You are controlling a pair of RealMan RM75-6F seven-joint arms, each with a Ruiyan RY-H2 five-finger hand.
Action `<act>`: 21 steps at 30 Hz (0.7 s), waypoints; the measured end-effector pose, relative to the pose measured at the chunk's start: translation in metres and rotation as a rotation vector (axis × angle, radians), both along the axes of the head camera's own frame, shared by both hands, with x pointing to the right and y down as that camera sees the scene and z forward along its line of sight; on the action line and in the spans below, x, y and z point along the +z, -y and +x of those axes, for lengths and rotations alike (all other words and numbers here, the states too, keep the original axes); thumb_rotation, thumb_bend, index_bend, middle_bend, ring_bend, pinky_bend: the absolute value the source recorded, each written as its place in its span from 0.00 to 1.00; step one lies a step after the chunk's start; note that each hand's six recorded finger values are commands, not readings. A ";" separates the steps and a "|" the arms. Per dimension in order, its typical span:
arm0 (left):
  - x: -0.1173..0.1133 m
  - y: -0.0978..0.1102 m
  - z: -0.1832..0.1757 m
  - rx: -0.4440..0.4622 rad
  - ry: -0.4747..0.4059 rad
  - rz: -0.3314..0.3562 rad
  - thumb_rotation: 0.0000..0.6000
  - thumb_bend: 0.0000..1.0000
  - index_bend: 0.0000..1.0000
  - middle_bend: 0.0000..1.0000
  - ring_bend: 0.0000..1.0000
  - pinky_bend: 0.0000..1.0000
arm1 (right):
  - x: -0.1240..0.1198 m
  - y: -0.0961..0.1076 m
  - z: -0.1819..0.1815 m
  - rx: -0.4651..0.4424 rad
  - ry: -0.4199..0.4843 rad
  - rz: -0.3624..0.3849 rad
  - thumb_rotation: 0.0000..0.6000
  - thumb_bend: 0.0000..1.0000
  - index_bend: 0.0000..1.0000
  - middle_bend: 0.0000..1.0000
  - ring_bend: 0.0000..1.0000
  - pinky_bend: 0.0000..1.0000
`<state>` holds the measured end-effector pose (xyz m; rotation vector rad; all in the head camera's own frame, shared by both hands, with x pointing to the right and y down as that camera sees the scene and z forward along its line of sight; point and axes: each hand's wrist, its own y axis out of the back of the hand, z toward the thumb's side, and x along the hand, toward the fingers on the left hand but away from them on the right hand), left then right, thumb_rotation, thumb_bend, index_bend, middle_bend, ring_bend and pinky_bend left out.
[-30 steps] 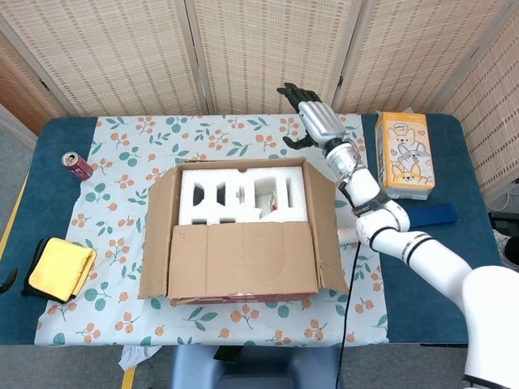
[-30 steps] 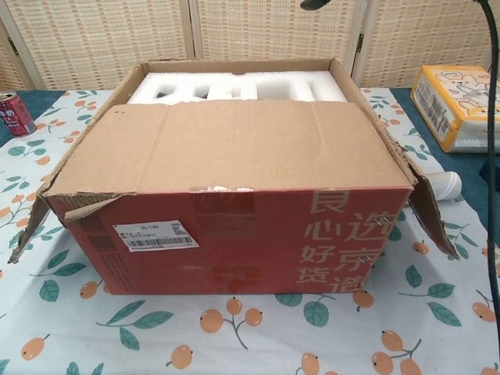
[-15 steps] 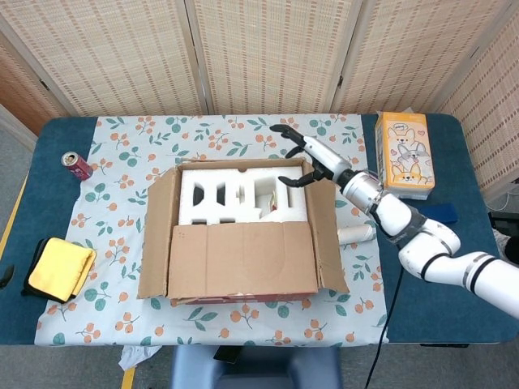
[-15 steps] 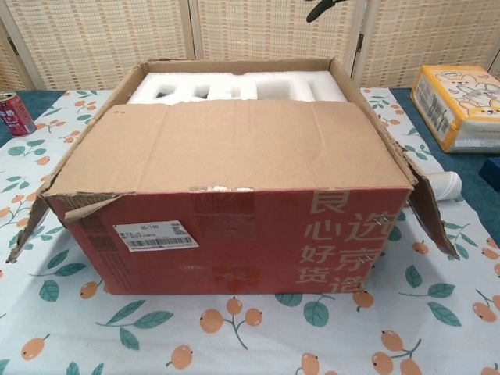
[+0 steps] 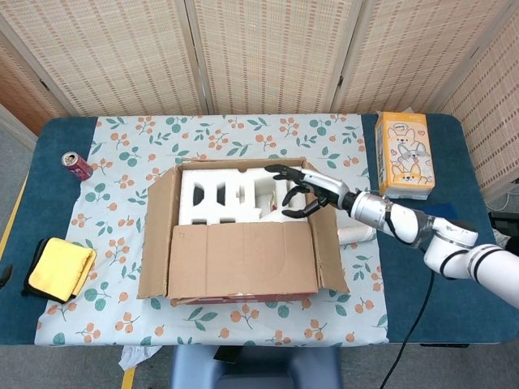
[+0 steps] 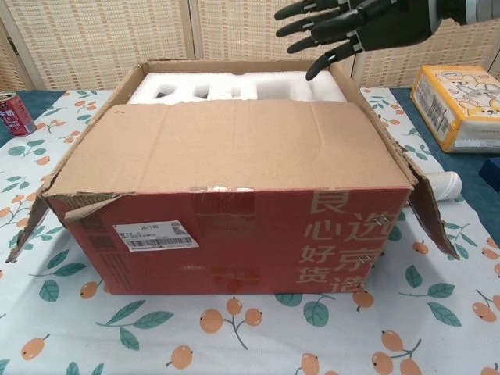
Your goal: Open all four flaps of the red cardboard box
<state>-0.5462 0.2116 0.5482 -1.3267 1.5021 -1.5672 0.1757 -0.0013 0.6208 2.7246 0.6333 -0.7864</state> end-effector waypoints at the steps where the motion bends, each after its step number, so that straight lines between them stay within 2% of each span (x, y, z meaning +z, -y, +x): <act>1: 0.000 0.000 0.000 -0.001 -0.002 0.002 1.00 0.32 0.00 0.00 0.00 0.01 | 0.003 -0.002 -0.001 -0.023 -0.002 -0.008 1.00 0.38 0.00 0.00 0.00 0.32; 7: 0.000 0.000 0.000 0.000 -0.003 0.003 1.00 0.32 0.00 0.00 0.00 0.01 | 0.011 -0.013 -0.009 -0.091 0.000 -0.031 1.00 0.38 0.00 0.00 0.00 0.32; 21: -0.001 0.000 0.001 0.004 -0.007 0.003 1.00 0.32 0.00 0.00 0.00 0.01 | 0.005 -0.024 -0.007 -0.119 0.040 -0.057 1.00 0.38 0.00 0.00 0.00 0.35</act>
